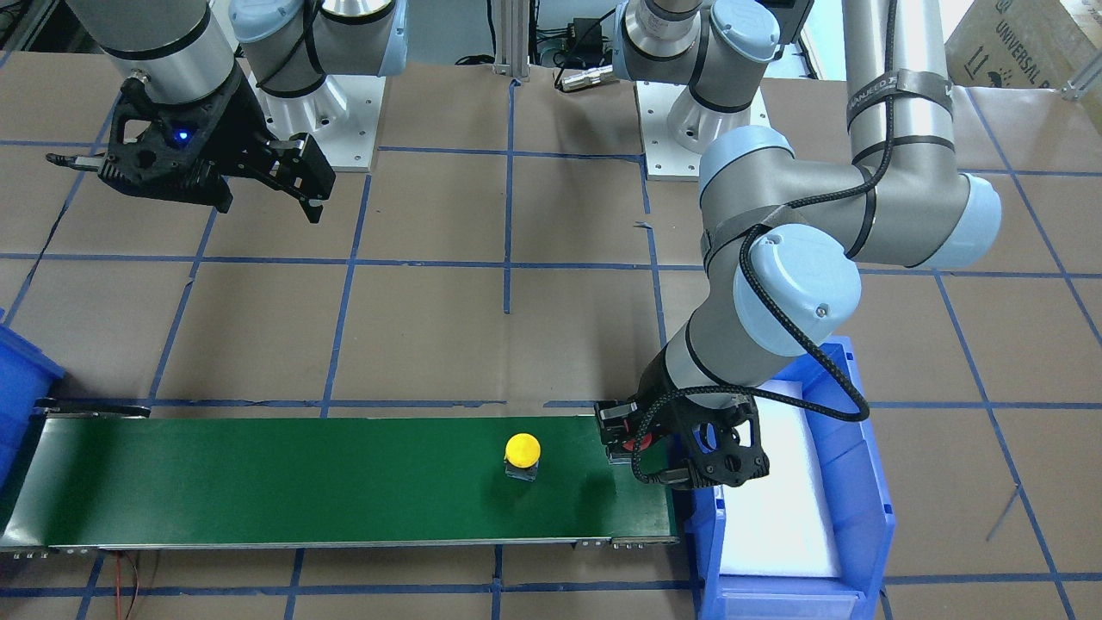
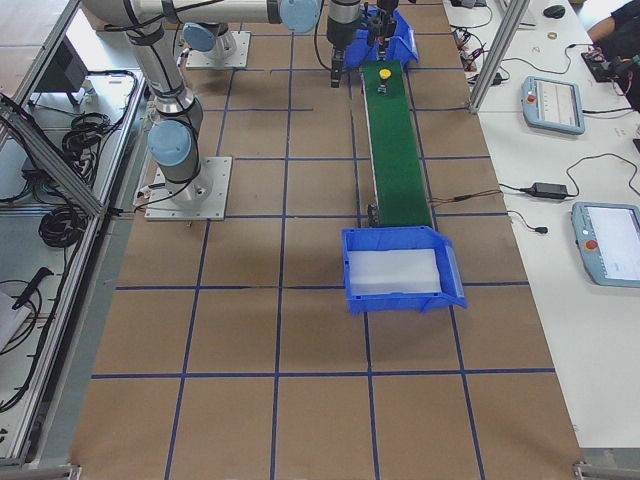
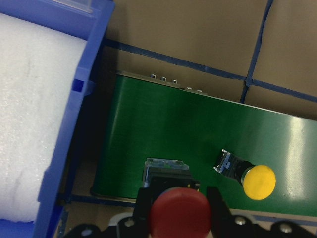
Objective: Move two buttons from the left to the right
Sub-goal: 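Carry the red button onto the conveyor behind the yellow one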
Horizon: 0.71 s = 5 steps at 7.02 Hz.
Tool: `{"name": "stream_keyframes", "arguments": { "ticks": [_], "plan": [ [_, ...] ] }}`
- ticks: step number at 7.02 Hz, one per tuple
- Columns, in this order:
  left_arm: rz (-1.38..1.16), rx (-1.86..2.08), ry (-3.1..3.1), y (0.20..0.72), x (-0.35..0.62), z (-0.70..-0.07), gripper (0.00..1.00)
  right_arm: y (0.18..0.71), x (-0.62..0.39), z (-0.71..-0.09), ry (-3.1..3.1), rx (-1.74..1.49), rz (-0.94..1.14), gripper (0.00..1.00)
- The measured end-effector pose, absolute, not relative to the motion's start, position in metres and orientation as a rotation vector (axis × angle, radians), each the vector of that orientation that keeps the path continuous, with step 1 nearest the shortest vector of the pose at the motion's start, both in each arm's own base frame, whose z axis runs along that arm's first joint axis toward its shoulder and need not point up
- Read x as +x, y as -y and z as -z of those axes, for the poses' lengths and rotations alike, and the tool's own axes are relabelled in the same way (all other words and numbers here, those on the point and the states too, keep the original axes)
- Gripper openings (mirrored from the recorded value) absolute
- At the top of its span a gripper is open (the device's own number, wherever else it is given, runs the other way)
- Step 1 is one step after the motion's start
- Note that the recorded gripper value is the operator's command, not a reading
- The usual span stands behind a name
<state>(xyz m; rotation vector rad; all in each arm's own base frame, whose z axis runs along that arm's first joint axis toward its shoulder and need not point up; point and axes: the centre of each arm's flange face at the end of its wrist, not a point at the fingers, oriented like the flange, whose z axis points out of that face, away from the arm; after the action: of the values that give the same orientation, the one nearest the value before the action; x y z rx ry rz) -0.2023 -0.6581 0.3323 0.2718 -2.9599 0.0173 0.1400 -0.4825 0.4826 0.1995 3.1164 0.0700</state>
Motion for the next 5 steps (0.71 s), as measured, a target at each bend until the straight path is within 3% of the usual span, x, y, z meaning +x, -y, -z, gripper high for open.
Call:
{"name": "stream_keyframes", "arguments": {
  "ticks": [4,5],
  "plan": [
    [-0.04,0.252,2.999,0.664,-0.199,-0.302,0.41,0.482,0.141,-0.482,-3.118,0.197,-0.072,1.0],
    [-0.037,0.253,2.999,0.664,-0.199,-0.299,0.56,0.482,0.141,-0.482,-3.118,0.197,-0.073,1.0]
  ]
}}
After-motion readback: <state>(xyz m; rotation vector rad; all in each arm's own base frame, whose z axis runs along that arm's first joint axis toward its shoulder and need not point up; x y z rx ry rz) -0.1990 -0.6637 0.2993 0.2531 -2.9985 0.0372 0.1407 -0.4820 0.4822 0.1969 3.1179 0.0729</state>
